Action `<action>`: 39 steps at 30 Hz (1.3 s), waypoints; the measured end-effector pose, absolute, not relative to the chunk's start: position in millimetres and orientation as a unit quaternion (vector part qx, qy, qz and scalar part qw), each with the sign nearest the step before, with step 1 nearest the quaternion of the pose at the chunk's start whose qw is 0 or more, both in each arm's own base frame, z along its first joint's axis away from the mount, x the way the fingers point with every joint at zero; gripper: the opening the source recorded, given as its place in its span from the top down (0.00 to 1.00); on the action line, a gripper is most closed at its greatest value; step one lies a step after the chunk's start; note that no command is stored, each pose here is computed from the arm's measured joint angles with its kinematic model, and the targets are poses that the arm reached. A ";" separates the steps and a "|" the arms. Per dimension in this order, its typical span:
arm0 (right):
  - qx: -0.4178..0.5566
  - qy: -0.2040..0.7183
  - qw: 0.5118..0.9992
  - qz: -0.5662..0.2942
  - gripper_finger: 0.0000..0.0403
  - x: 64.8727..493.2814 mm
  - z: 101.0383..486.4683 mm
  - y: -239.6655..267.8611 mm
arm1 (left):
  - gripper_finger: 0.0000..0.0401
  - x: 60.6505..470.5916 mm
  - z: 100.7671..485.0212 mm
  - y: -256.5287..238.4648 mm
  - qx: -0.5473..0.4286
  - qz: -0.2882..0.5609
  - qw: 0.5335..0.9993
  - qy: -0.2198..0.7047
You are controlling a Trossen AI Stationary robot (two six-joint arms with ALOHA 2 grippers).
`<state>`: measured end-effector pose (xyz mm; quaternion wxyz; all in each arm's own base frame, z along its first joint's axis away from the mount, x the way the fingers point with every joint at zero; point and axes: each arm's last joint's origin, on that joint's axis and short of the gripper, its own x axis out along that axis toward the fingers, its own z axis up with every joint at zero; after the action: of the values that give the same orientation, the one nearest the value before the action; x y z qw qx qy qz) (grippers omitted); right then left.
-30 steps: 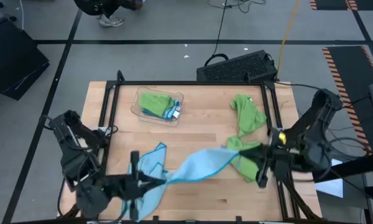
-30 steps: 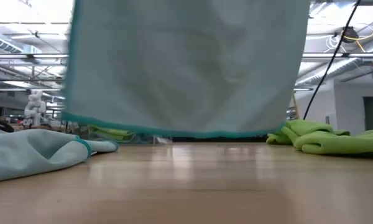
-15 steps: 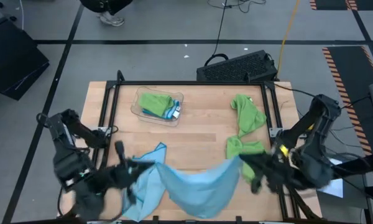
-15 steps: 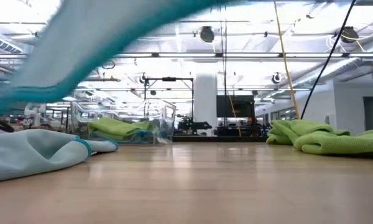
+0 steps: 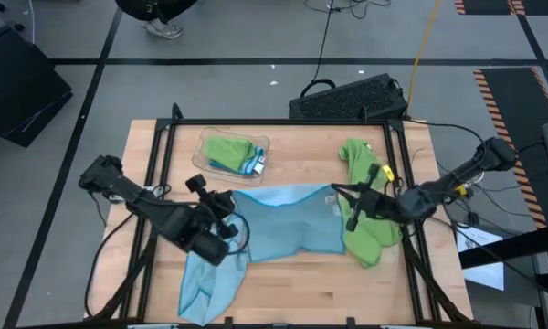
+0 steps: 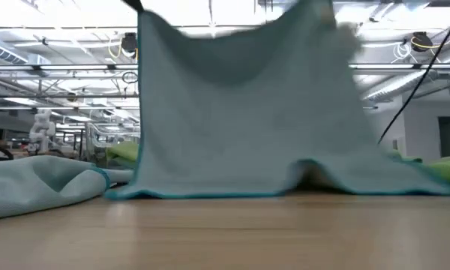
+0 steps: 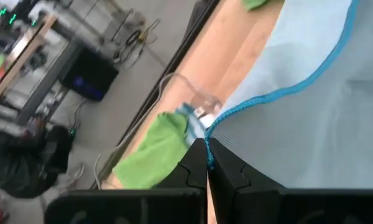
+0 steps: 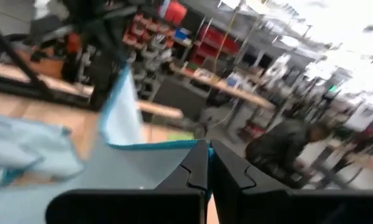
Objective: Fold microfiber towels
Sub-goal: Fold the right blue microfiber cloth
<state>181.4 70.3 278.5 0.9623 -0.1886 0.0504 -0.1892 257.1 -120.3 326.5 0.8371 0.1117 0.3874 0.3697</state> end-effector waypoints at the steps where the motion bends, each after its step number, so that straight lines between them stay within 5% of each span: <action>1: -0.181 0.056 0.964 -0.186 1.00 181.0 269.4 65.0 | 0.99 258.4 322.2 -117.9 0.110 0.374 0.834 0.389; 8: -0.177 0.098 0.957 -0.206 1.00 179.1 230.7 42.9 | 0.99 263.4 310.1 -112.7 0.103 0.382 0.832 0.389; 27: -0.036 0.153 0.982 -0.102 0.99 163.0 170.4 42.3 | 0.98 245.2 238.4 -154.1 0.028 0.315 0.865 0.389; 39: -0.013 0.152 0.988 -0.035 0.99 162.6 169.6 46.0 | 0.98 254.4 228.6 -173.5 0.010 0.235 0.904 0.356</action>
<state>162.6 46.0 169.6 0.9877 -0.0132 0.1517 -0.0349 254.4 -173.5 228.6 0.9045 0.0105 0.3557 0.2352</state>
